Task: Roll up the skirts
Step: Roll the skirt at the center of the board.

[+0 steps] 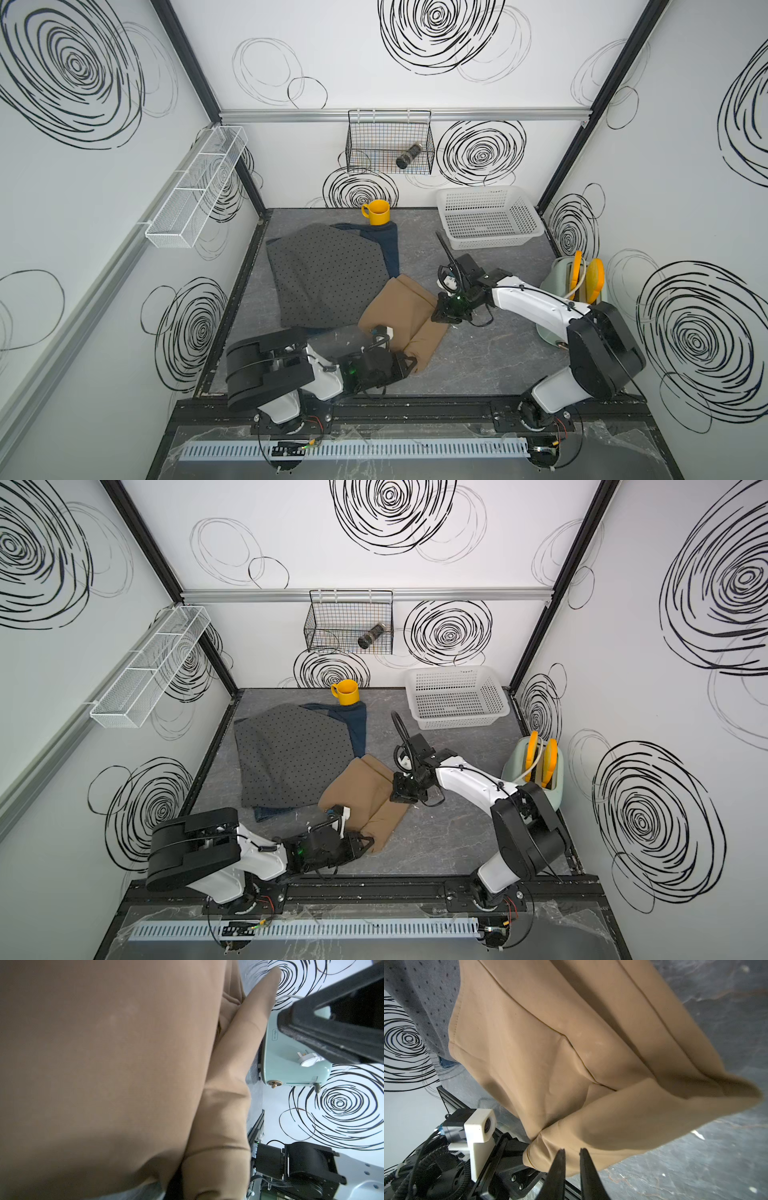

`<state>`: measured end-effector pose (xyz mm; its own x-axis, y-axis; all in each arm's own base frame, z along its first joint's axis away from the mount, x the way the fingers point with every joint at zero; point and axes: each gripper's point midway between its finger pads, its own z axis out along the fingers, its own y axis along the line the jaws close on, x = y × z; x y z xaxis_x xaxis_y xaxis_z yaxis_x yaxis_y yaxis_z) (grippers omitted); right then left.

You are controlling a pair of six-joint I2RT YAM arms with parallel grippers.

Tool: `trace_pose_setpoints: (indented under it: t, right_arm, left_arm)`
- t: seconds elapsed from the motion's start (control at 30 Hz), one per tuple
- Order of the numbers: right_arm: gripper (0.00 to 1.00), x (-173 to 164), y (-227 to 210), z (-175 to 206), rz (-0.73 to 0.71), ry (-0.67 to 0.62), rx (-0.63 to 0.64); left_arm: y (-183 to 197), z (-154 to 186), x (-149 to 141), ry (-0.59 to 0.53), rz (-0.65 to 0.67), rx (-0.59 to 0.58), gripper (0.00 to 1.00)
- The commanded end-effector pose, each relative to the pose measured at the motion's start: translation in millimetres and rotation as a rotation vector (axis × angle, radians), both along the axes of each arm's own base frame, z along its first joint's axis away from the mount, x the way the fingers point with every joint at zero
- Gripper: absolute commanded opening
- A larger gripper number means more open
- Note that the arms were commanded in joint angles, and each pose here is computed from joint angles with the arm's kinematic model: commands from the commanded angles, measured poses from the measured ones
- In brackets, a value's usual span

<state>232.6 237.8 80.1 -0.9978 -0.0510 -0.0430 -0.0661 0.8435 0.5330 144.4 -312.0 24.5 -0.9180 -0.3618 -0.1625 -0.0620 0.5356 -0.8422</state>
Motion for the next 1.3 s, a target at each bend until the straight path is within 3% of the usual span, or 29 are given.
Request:
trace_pose_setpoints:
  t: [0.0, 0.6, 0.87, 1.03, 1.27]
  right_arm:
    - [0.18, -5.4, -2.6, 5.5, 0.013, -0.01, -0.016]
    - [0.2, 1.0, 2.5, -32.0, -0.014, 0.066, -0.059]
    - [0.19, 7.4, 5.5, -49.1, -0.04, 0.09, -0.097]
    - [0.16, 7.7, 5.1, -56.7, -0.04, 0.115, -0.145]
    - [0.16, 7.4, 5.3, -60.7, -0.039, 0.132, -0.165]
  left_arm:
    - [12.3, -23.7, -4.7, 0.063, 0.042, 0.067, 0.0]
    - [19.8, -22.3, -4.8, 0.056, 0.104, 0.074, 0.0]
    - [12.9, -16.8, -8.1, 0.026, 0.073, 0.08, 0.02]
    - [15.5, -2.2, -6.4, -0.042, 0.06, 0.126, 0.36]
    - [37.9, 30.4, -5.8, -0.176, 0.087, 0.261, 0.62]
